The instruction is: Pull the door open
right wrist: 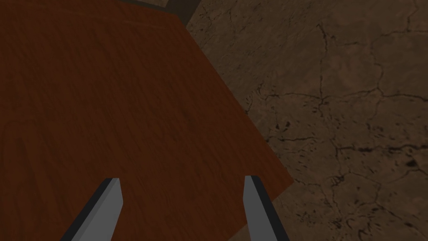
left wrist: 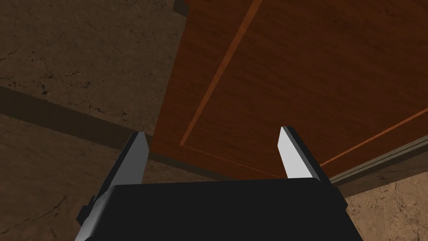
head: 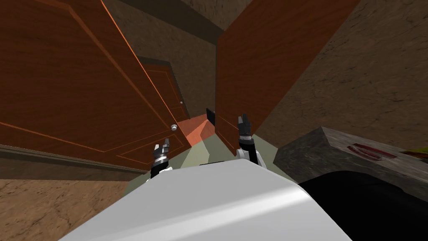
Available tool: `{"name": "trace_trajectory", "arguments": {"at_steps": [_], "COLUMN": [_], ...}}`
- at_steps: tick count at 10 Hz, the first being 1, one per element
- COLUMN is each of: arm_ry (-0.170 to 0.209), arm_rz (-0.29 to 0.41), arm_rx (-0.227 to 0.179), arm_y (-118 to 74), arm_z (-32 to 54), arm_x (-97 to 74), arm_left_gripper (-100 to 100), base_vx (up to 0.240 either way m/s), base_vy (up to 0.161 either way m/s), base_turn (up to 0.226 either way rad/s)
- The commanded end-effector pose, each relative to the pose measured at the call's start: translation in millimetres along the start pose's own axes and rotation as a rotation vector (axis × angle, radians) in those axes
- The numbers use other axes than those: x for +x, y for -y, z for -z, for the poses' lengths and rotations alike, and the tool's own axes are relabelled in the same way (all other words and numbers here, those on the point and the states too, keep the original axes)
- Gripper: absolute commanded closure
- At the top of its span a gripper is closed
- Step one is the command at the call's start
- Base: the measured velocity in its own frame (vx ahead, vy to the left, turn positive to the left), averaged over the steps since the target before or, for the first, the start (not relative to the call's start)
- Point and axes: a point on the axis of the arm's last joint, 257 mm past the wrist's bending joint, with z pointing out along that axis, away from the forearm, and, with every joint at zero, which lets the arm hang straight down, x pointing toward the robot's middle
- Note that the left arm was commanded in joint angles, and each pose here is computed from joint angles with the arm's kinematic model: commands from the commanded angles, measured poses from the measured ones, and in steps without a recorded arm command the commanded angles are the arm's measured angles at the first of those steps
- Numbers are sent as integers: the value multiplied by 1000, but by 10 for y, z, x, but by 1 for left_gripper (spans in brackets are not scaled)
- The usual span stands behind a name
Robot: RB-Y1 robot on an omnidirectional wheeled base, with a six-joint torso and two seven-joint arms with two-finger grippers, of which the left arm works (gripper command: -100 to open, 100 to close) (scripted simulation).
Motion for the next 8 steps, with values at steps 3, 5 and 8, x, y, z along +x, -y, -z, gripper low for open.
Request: {"name": "trace_trajectory", "arguments": {"at_steps": [3,5,8], "arm_ry": [-26,-43,-70], "arm_rz": [-98,-146,-211], "arm_rx": [-63,-96,-143], "arm_y": [-289,-433,-624], "arm_z": [89,153,259], "arm_x": [151,232,351], "arm_left_gripper": [-100,-100,-100], "base_vx": [80,76,86], "base_vy": [58,56,51], "base_turn": [-102,-107,-110]}}
